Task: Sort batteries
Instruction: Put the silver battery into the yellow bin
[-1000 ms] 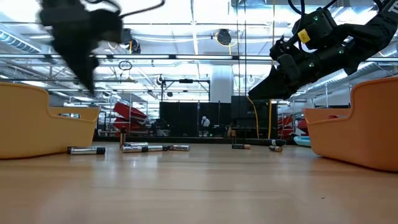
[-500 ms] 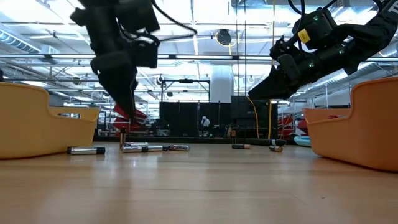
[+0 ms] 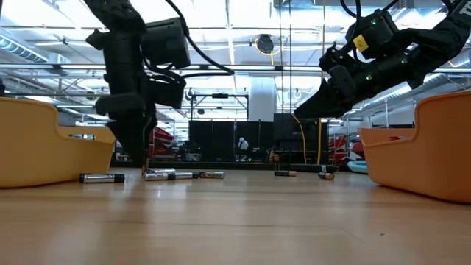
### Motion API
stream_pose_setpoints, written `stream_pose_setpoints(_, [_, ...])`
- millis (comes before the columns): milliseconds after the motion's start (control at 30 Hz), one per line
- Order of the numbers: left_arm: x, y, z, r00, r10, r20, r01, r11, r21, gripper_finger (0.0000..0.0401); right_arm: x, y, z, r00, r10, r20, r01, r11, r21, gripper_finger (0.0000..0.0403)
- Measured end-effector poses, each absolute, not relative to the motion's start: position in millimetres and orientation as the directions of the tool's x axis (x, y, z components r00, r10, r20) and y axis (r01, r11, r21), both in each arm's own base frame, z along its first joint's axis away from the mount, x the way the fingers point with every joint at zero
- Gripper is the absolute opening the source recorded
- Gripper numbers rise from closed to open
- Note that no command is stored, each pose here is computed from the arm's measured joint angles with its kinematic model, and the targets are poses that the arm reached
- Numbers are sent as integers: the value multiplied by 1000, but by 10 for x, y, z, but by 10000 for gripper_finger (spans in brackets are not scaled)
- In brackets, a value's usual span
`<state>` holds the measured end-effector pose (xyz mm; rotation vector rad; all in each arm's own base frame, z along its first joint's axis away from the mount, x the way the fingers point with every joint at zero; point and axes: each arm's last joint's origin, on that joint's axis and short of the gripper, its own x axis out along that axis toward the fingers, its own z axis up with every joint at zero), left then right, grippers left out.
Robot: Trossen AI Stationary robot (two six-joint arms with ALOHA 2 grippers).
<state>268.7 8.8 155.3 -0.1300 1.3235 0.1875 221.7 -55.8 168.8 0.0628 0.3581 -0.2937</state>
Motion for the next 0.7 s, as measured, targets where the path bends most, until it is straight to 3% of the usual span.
stream_pose_setpoints(333, [2709,92,1557,253,72,-965,-194,981,22,200,2214,-558,1683,893,-271,-359,295,955,12,196])
stream_pose_setpoints(467, [2709,93,1557,253,76,-964,-183,983,29,148,2214,-557,1682,893,-271,-360,295,955,12,196])
stream_pose_setpoints(633, [2713,95,1559,256,88,-963,-162,986,47,37,2214,-557,1682,893,-271,-360,295,955,12,196])
stream_pose_setpoints(700, [2714,94,1560,256,89,-962,-158,986,49,34,2214,-558,1681,892,-272,-361,296,955,12,196])
